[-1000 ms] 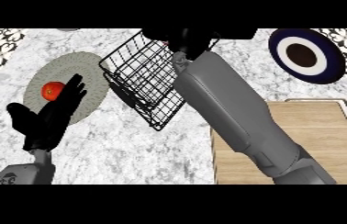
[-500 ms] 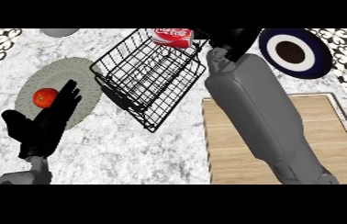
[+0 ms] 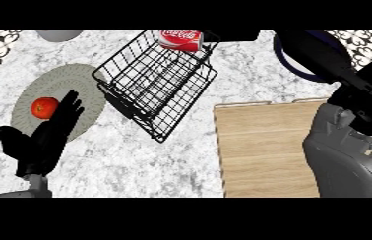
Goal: Pick the can from the tray and place it in the tiered basket
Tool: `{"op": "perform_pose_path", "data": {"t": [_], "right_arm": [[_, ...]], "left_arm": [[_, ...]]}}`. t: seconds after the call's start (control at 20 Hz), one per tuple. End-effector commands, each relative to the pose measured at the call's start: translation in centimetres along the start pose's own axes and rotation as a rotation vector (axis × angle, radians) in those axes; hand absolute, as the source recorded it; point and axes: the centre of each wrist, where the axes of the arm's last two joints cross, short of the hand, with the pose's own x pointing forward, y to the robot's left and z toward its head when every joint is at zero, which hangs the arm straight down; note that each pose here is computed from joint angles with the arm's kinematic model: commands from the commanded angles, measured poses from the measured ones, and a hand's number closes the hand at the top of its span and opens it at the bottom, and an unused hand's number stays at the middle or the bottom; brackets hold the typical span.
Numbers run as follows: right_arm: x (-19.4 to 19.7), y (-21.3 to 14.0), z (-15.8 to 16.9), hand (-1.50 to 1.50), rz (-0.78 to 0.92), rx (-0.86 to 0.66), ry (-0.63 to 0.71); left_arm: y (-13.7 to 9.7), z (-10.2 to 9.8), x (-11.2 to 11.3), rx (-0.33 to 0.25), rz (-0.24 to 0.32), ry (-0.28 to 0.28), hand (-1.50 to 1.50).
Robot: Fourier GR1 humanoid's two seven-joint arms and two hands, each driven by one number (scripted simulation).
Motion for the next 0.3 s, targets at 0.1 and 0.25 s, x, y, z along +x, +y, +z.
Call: {"op": "perform_pose_path", "data": {"t": [0.1,0.25], "right_arm": [[1.2,-9.2,-0.1,-1.5,0.063,0.005,0.015],[1.4,-12.5,-0.6,-1.5,0.076,0.02,-0.007]], "left_arm": [[-0.7,-0.7,1.2,0.007,-0.016,-0.011,0.0],[-0.6,0.3,0.4,-0.027,-0.009,-0.019,0.0]]}}
